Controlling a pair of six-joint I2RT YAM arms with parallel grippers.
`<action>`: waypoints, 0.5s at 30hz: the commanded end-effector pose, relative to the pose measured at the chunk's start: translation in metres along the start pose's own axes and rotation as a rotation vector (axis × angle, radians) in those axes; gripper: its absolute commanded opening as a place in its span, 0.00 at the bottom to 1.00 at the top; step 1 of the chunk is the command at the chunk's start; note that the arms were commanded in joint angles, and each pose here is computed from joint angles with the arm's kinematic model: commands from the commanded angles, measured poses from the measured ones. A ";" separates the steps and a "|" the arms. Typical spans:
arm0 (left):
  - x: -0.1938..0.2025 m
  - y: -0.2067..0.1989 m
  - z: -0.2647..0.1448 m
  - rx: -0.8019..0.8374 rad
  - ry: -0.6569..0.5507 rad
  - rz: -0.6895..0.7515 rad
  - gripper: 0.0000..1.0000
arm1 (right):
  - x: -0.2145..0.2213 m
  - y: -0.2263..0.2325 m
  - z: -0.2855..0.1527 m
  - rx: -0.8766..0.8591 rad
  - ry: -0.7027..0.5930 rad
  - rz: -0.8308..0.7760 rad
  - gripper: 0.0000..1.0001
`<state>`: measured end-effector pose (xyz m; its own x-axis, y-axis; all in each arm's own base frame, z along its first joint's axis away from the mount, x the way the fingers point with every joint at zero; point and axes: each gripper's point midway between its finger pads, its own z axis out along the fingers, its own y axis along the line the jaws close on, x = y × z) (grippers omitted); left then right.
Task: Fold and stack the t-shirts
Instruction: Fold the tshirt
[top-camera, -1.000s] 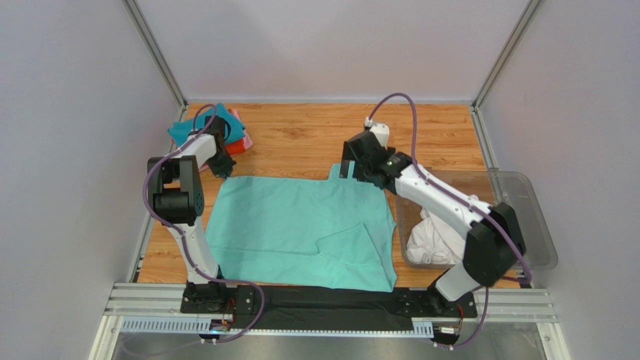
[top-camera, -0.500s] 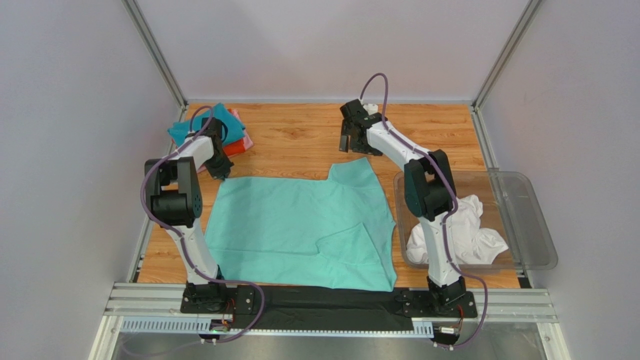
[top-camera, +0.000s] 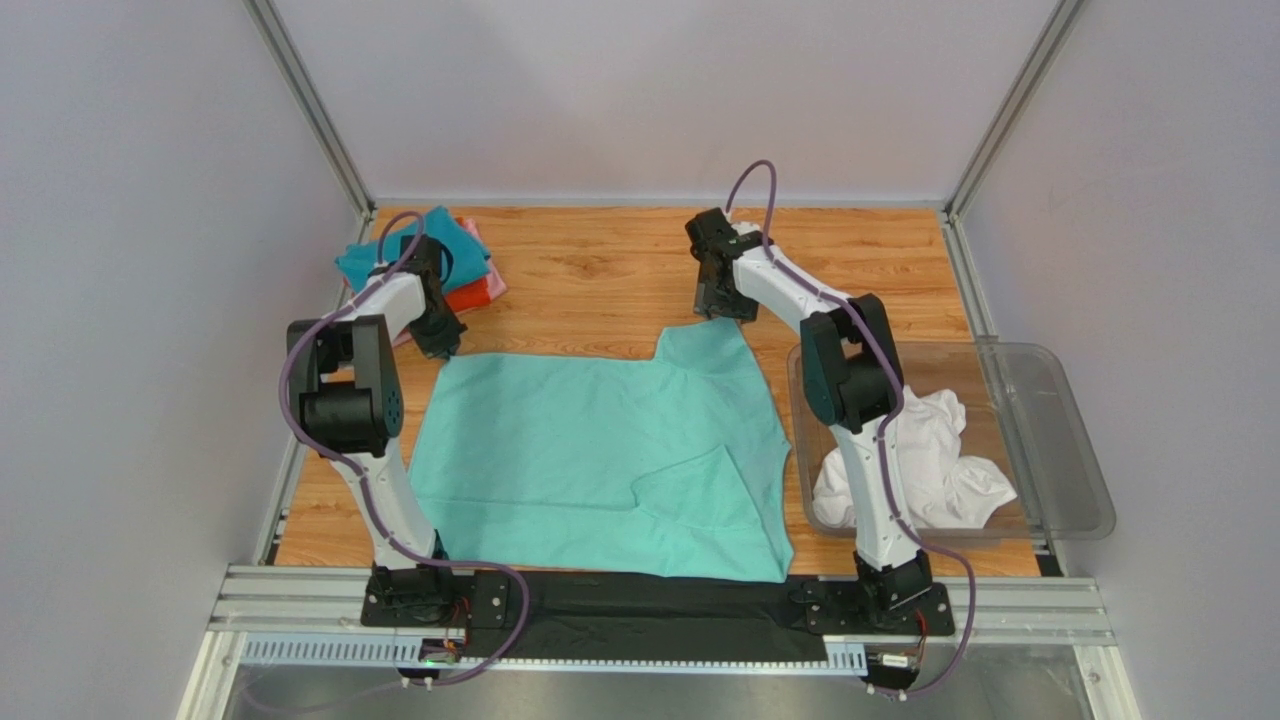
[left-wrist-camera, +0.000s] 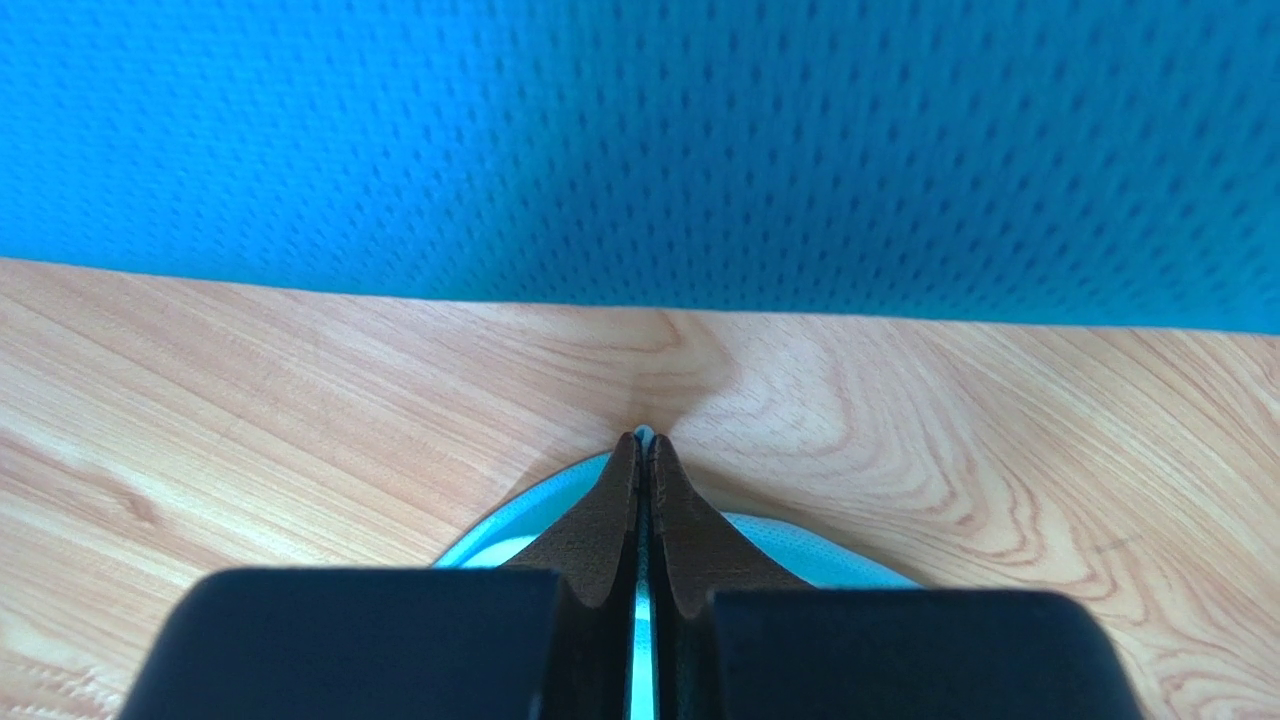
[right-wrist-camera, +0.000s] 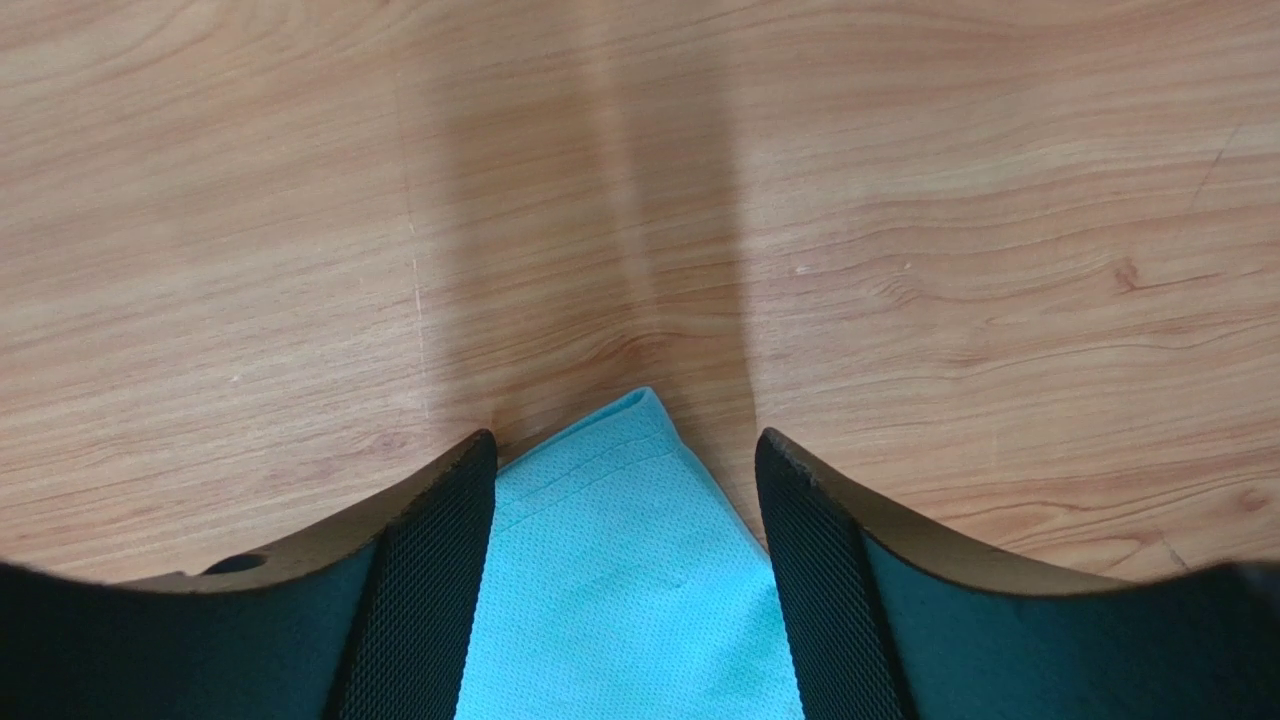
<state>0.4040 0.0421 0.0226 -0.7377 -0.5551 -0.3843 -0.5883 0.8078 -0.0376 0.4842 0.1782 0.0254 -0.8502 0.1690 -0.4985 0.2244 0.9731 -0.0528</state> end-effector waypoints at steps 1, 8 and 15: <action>-0.014 -0.004 -0.016 0.043 -0.051 -0.006 0.00 | 0.011 -0.002 0.005 0.000 0.030 0.006 0.56; -0.015 -0.004 -0.017 0.048 -0.051 -0.009 0.00 | 0.025 -0.005 0.003 -0.016 0.055 0.033 0.45; -0.014 -0.007 -0.020 0.067 -0.047 -0.010 0.00 | 0.028 -0.008 0.000 -0.019 0.047 0.044 0.30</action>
<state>0.4039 0.0383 0.0228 -0.7408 -0.5574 -0.3748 -0.5820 0.8112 -0.0562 0.4760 0.1825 0.0225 -0.8315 0.2237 -0.5085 0.2499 0.9681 0.0173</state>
